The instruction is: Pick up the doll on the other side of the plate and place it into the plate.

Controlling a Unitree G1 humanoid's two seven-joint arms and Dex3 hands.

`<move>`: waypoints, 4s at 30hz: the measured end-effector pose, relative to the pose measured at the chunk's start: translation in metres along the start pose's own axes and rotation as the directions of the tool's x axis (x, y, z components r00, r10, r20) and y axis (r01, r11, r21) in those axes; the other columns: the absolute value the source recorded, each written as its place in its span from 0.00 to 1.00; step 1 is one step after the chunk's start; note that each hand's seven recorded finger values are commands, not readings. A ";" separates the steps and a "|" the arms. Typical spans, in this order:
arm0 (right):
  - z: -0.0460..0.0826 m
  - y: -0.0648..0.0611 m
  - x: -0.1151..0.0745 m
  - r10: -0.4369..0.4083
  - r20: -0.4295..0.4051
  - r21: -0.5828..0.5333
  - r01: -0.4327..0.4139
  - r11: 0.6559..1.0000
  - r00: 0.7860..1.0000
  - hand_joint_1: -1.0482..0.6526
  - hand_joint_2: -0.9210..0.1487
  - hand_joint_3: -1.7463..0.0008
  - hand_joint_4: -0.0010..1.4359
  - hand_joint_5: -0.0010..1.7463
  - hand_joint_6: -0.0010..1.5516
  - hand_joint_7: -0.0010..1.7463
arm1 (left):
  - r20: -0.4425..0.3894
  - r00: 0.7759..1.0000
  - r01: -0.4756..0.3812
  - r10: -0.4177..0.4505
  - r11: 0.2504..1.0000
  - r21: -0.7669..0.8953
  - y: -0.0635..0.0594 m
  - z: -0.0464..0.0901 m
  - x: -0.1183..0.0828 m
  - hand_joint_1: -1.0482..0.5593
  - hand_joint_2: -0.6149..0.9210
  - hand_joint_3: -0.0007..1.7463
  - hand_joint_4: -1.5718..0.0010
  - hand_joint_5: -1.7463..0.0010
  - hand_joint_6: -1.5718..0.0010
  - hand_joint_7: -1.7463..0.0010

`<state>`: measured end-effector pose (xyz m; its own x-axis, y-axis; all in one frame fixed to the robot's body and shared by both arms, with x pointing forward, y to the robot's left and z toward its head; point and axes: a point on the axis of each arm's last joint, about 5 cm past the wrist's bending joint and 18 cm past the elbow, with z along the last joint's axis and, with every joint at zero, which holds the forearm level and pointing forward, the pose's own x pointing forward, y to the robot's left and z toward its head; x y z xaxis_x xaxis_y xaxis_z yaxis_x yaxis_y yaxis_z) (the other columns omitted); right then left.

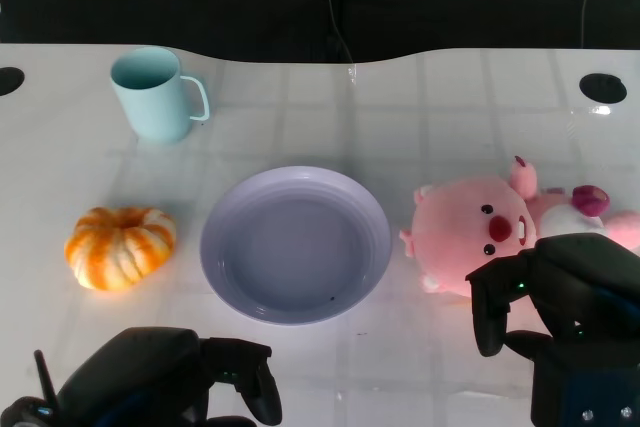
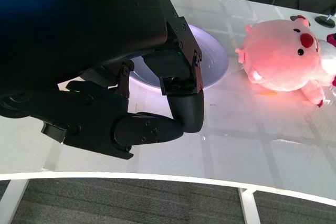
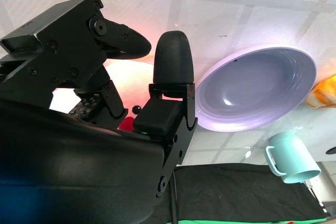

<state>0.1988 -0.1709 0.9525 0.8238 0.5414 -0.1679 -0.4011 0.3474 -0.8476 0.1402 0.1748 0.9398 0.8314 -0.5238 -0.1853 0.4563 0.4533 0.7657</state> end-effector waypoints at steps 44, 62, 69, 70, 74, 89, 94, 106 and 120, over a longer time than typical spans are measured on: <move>-0.002 -0.015 -0.005 -0.258 0.037 0.008 0.258 0.966 0.965 0.41 0.11 0.93 0.41 0.40 0.47 0.03 | -0.019 1.000 0.000 0.000 1.000 -0.005 0.002 -0.003 0.000 0.43 1.00 0.25 0.58 0.16 0.56 0.44; 0.004 -0.017 -0.005 -0.292 -0.204 -0.283 0.229 0.931 0.934 0.18 0.04 1.00 0.03 0.27 0.09 0.00 | -0.027 1.000 0.009 -0.009 1.000 -0.004 0.001 -0.006 0.000 0.45 1.00 0.24 0.58 0.16 0.55 0.45; 0.006 -0.022 -0.006 -0.205 -0.288 -0.254 0.131 0.958 0.935 0.17 0.04 1.00 0.03 0.28 0.09 0.00 | -0.020 1.000 0.007 -0.008 1.000 -0.014 0.002 -0.007 -0.002 0.45 1.00 0.23 0.59 0.17 0.55 0.45; 0.006 -0.022 -0.006 -0.197 -0.294 -0.253 0.123 0.960 0.935 0.17 0.04 1.00 0.03 0.28 0.09 0.00 | -0.020 1.000 0.008 -0.008 1.000 -0.014 0.002 -0.007 -0.002 0.45 1.00 0.23 0.59 0.17 0.55 0.45; 0.003 -0.026 -0.001 -0.178 -0.326 -0.253 0.095 0.963 0.928 0.16 0.02 0.99 0.04 0.27 0.10 0.01 | -0.018 1.000 0.011 -0.011 1.000 -0.011 0.001 -0.006 -0.002 0.44 1.00 0.24 0.58 0.16 0.55 0.45; -0.040 -0.010 0.050 -0.047 -0.486 -0.237 -0.080 0.968 0.873 0.17 0.00 0.95 0.26 0.15 0.21 0.02 | -0.004 1.000 0.008 -0.008 1.000 0.005 0.001 -0.002 0.000 0.43 1.00 0.23 0.58 0.16 0.56 0.44; -0.048 -0.004 0.068 -0.060 -0.479 -0.259 -0.076 0.963 0.876 0.17 0.00 0.93 0.31 0.13 0.28 0.03 | -0.003 1.000 0.009 -0.009 1.000 0.005 0.001 -0.002 -0.001 0.44 1.00 0.23 0.58 0.16 0.55 0.44; -0.049 -0.003 0.107 0.025 -0.512 -0.196 -0.145 0.970 0.859 0.21 0.00 0.94 0.35 0.06 0.36 0.03 | -0.004 1.000 0.012 -0.012 1.000 0.004 -0.001 0.000 -0.003 0.43 1.00 0.23 0.57 0.17 0.55 0.44; -0.056 0.009 0.123 -0.132 -0.463 -0.285 -0.006 0.959 0.876 0.44 0.00 0.83 0.54 0.71 0.78 0.04 | -0.003 1.000 0.012 -0.012 1.000 0.012 -0.003 0.004 -0.003 0.43 1.00 0.23 0.57 0.19 0.55 0.43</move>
<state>0.3190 -0.1444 0.8959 0.9606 0.0740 -0.2680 -0.2750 0.1117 -0.9549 0.1354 0.1720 0.9404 0.8269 -0.5269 -0.1967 0.4627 0.4385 0.7704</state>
